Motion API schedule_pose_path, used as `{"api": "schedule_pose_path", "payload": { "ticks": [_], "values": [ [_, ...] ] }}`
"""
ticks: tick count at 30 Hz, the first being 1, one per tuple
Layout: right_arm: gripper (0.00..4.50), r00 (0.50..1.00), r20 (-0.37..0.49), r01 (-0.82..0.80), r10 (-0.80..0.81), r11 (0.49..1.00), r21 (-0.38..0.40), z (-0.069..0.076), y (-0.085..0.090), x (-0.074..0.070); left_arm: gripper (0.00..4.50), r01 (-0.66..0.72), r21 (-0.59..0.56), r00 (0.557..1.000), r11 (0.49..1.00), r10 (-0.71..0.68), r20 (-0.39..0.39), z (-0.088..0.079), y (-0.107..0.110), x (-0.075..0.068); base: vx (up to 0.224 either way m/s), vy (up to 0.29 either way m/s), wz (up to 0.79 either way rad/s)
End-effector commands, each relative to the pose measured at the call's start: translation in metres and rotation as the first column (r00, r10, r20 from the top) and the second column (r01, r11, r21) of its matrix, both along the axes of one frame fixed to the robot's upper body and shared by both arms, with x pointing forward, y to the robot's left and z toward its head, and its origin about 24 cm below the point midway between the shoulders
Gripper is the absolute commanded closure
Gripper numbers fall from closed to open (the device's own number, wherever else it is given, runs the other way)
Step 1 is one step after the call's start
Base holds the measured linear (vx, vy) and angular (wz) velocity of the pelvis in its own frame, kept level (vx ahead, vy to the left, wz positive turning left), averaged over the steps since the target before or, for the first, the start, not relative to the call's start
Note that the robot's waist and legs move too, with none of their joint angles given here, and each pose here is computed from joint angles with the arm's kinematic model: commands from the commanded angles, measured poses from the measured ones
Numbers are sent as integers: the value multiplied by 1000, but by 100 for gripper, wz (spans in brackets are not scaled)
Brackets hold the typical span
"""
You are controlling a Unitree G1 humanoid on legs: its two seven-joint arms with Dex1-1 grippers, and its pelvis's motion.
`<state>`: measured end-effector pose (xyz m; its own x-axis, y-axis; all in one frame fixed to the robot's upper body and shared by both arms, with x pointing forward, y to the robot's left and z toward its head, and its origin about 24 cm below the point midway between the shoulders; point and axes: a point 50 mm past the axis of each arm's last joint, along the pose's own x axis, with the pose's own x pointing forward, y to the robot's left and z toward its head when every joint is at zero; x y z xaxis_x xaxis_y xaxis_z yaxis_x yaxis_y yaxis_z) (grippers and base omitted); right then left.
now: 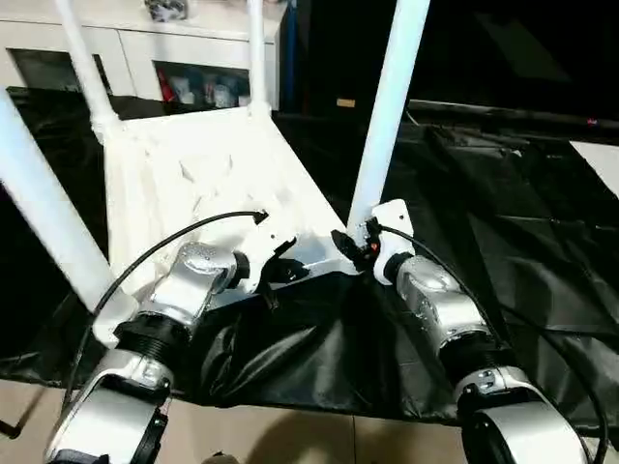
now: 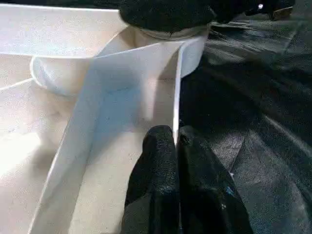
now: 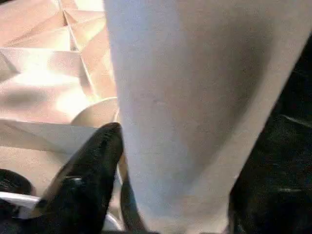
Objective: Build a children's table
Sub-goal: Rotate leg to tighten
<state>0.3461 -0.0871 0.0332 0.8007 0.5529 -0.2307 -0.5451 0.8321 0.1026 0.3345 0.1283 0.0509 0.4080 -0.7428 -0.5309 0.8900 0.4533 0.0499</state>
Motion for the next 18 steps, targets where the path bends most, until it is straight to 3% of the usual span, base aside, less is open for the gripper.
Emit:
{"api": "schedule_pose_path", "payload": {
  "ticks": [1, 9, 13, 15, 18],
  "values": [
    [91, 982, -24, -188, 190, 980, 56, 1, 39, -10, 450, 127, -86, 990, 988, -120, 80, 17, -25, -2, 0, 0, 0],
    [26, 966, -3, -260, 260, 966, 6, 8, 6, -5, 450, 197, -82, 979, 977, -192, 72, 19, -2, -7, 0, 0, 0],
    [2, 920, 2, -392, 392, 920, -25, 14, -7, -8, 450, 242, -116, 970, 963, -238, 49, 22, 4, -13, 0, 0, 0],
    [2, 833, -42, -553, 552, 827, -101, 14, -20, -16, 450, 274, -113, 962, 955, -274, 18, 21, 9, -16, 0, 0, 0],
    [2, 742, -102, -669, 662, 722, -177, 11, -33, -23, 450, 303, -118, 952, 946, -305, -3, 20, 12, -20, 0, 0, 0]
  ]
}}
